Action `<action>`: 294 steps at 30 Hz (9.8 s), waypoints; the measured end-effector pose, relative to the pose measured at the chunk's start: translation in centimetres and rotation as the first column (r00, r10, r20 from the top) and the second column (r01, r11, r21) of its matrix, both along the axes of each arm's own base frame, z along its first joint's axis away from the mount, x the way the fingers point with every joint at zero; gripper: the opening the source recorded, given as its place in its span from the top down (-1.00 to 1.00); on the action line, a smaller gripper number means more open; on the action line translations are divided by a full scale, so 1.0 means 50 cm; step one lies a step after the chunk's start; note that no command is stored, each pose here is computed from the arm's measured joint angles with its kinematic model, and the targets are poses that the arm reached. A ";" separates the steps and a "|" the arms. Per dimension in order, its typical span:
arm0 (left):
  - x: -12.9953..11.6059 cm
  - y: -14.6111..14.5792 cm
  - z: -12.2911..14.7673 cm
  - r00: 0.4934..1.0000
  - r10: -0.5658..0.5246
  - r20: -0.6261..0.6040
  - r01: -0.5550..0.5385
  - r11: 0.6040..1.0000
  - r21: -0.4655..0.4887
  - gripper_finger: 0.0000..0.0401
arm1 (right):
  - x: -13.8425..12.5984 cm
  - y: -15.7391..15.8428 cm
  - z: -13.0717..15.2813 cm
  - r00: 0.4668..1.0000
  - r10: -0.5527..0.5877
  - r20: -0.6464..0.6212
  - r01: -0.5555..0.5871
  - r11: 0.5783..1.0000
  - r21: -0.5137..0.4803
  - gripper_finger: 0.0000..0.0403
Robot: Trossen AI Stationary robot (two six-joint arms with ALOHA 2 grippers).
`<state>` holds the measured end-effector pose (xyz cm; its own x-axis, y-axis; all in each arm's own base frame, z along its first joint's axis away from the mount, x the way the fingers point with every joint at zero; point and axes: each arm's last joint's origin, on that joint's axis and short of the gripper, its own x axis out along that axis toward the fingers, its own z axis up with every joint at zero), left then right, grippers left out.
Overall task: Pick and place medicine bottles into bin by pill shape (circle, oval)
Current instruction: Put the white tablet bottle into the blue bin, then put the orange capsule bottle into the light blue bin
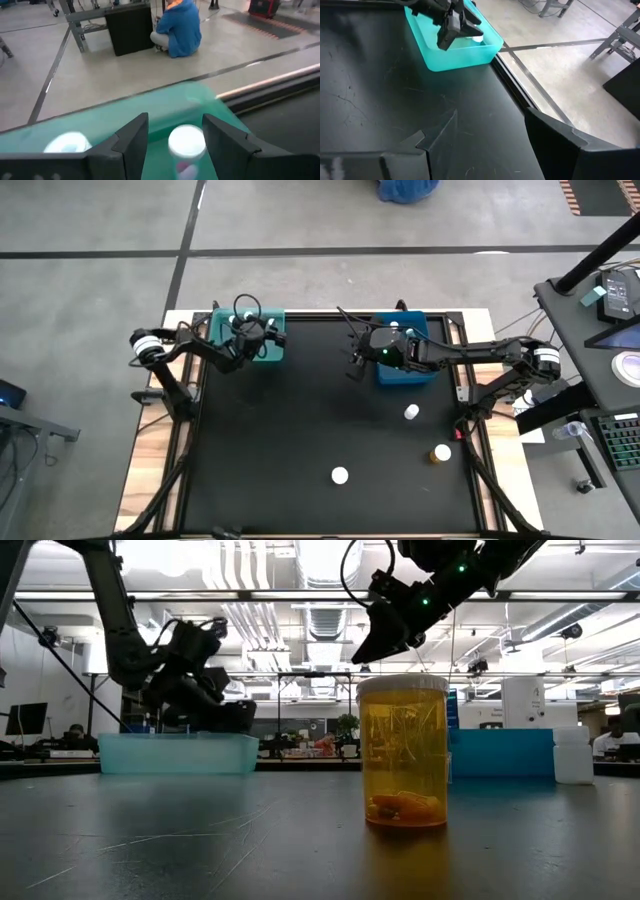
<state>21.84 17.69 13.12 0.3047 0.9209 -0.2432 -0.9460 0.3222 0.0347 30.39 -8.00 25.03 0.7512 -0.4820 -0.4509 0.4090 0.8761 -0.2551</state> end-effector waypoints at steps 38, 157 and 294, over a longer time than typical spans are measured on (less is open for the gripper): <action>-0.049 -0.250 0.268 0.487 -0.867 0.108 0.837 0.499 0.225 0.14 | -0.014 0.133 0.011 0.984 0.138 -0.116 0.000 0.644 0.765 -0.11; -0.041 -0.254 0.257 0.495 -0.861 0.112 0.840 0.508 0.190 0.14 | -0.161 -0.267 -0.026 0.698 -0.214 -0.683 0.681 0.491 0.542 0.30; 0.338 -0.714 0.105 0.200 -0.977 -0.076 0.872 0.213 -0.441 -0.67 | -0.227 0.265 0.012 0.645 0.632 0.430 -0.639 0.755 -0.151 -0.11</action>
